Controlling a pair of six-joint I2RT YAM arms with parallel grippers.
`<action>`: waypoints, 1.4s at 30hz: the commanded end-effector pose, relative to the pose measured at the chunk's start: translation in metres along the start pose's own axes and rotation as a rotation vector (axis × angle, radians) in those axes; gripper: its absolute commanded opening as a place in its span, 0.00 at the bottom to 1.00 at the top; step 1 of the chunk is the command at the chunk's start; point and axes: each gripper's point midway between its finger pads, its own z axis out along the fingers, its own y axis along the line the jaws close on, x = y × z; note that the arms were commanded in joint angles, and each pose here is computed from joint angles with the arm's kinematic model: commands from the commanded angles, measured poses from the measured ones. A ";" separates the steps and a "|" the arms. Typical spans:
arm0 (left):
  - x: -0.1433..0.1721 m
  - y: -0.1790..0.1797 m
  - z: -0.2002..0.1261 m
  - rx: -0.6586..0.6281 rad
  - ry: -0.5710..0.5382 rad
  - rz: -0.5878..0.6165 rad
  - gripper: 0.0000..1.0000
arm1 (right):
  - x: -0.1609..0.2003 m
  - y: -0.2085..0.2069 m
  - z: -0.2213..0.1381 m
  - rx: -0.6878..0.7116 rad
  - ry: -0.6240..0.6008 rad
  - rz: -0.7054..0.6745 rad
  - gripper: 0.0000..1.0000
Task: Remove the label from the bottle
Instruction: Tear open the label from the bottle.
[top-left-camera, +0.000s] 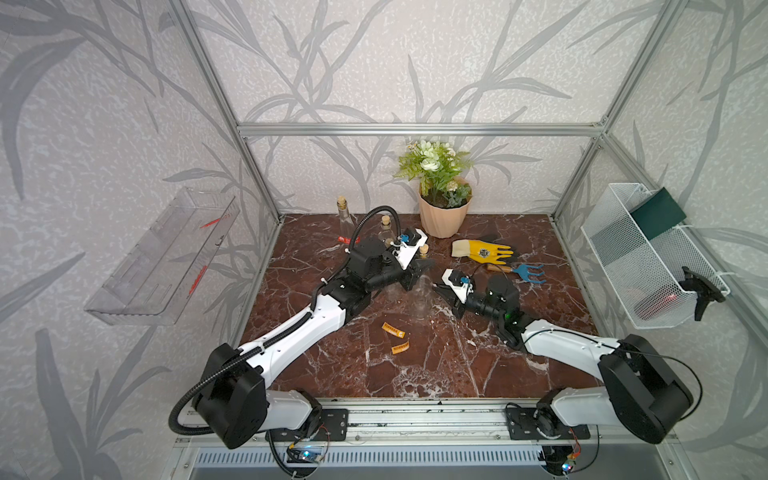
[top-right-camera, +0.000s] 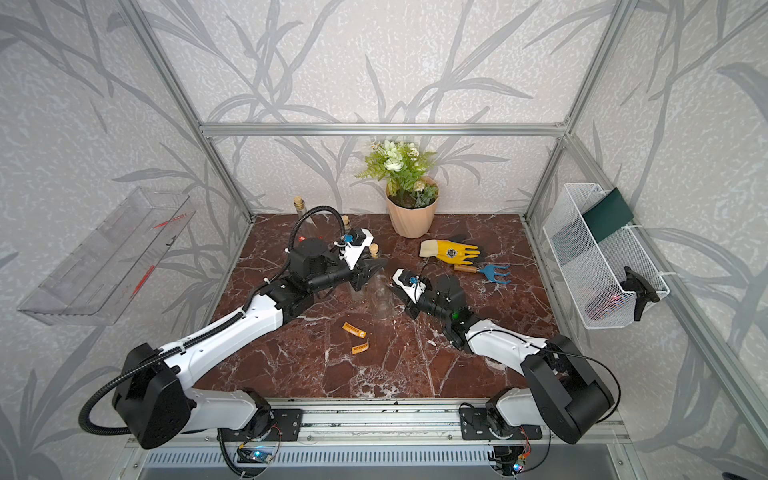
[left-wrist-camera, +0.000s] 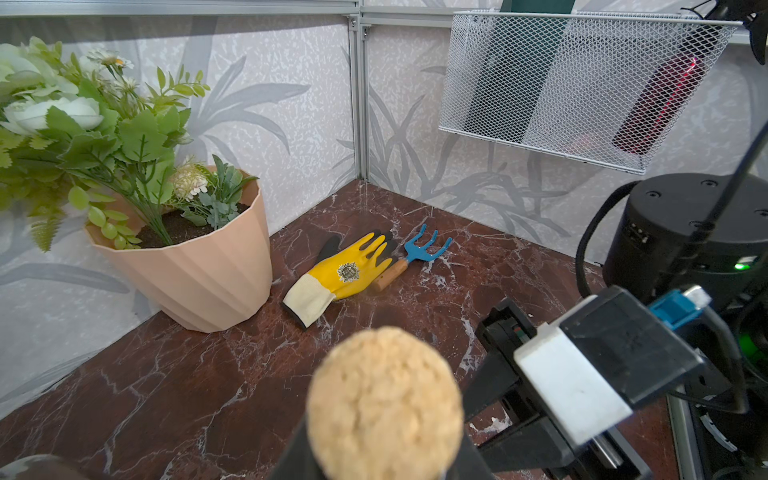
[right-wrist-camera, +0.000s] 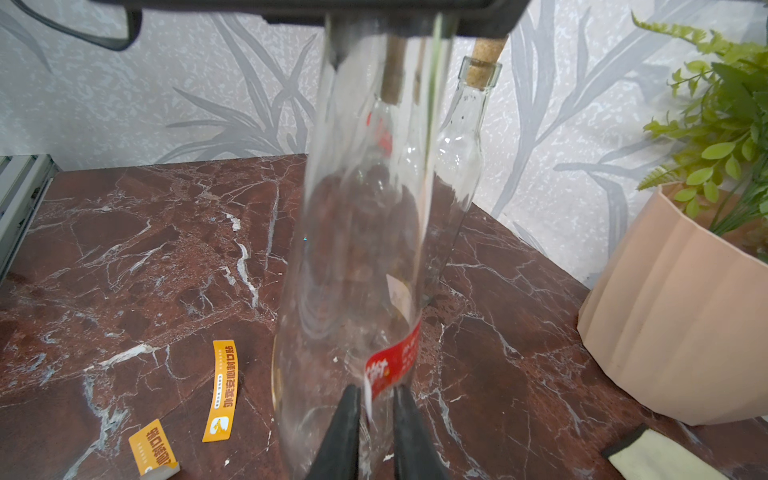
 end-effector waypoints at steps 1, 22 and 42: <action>0.018 -0.003 -0.001 0.004 0.048 -0.002 0.11 | -0.023 -0.004 -0.001 0.006 -0.054 -0.018 0.18; 0.019 -0.004 0.000 0.005 0.051 0.002 0.11 | -0.030 -0.007 -0.003 0.010 -0.060 -0.025 0.17; 0.020 -0.004 -0.001 0.003 0.052 0.004 0.11 | -0.021 -0.005 -0.003 0.006 -0.045 -0.008 0.05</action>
